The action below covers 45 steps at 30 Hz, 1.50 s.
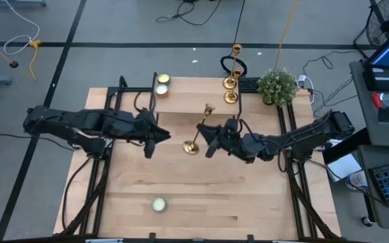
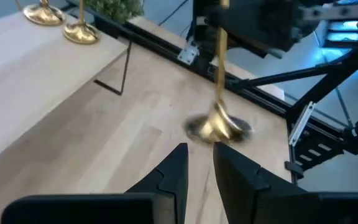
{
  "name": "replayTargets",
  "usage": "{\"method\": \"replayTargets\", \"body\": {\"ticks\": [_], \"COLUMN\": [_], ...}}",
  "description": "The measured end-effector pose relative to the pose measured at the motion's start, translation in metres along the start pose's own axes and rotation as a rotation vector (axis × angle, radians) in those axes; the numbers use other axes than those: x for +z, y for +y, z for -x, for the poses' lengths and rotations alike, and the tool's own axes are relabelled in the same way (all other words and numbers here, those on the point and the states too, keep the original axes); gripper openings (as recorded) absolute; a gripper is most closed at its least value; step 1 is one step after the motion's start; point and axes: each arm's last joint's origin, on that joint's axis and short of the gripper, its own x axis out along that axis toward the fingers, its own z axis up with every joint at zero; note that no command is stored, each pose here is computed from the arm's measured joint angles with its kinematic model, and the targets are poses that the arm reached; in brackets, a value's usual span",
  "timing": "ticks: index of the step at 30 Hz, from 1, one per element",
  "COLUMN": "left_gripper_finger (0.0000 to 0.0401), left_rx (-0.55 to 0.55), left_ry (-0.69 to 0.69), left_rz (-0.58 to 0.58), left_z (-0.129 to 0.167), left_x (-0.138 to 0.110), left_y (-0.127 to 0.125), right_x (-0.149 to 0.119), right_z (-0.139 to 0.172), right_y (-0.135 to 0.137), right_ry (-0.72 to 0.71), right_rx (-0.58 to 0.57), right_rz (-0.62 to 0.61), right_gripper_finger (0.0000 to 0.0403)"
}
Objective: Pick & Place candle stick holders
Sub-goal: Put the gold candle holder on the shelf aligned with the other gold candle holder
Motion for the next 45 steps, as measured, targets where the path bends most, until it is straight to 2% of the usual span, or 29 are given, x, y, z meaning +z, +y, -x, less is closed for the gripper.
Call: {"method": "replayTargets", "body": {"ticks": [3, 6, 8, 12, 14, 18, 22, 26, 29, 33, 45], "left_gripper_finger": [0.0081, 0.0081, 0.0081, 0.0081, 0.0081, 0.0081, 0.0081, 0.0081, 0.0081, 0.0081, 0.0081], "left_rx": [-0.006, -0.003, 0.007, 0.023, 0.037, 0.067, 0.107, 0.181, 0.219, 0.245, 0.366], "left_ry": [-0.026, -0.027, -0.021, 0.013, 0.026, 0.031, -0.004, -0.063, -0.1, -0.123, -0.026], "left_rz": [-0.007, -0.021, -0.03, -0.04, -0.043, -0.051, -0.056, -0.052, -0.037, 0.006, -0.148], "left_z": [0.01, 0.015, 0.017, 0.019, 0.019, 0.02, 0.02, 0.021, 0.021, 0.02, 0.018], "left_x": [-0.001, -0.004, -0.007, -0.014, -0.017, -0.021, -0.02, -0.018, -0.016, -0.013, -0.016], "left_y": [-0.004, -0.007, -0.009, -0.013, -0.014, -0.015, -0.015, -0.013, -0.012, -0.009, 0.008], "right_x": [0.009, 0.022, 0.034, 0.051, 0.056, 0.059, 0.048, 0.028, 0.019, 0.018, 0.038], "right_z": [-0.004, -0.007, -0.007, -0.002, -0.002, -0.005, -0.005, -0.007, -0.008, -0.011, -0.035], "right_y": [0.003, 0.011, 0.02, 0.031, 0.034, 0.031, 0.022, 0.001, -0.018, -0.034, -0.073], "right_ry": [-0.04, -0.054, -0.057, -0.124, -0.155, -0.185, -0.168, -0.151, -0.132, -0.124, -0.15], "right_rx": [-0.08, -0.192, -0.299, -0.583, -0.652, -0.676, -0.714, -0.734, -0.719, -0.716, -0.851], "right_rz": [0.078, 0.228, 0.322, 0.473, 0.511, 0.478, 0.557, 0.591, 0.566, 0.53, 0.554], "right_gripper_finger": [0.0013, 0.0013, 0.0013, 0.0013, 0.0013, 0.0013, 0.0013, 0.0013, 0.0013, 0.0013, 0.0013]}}
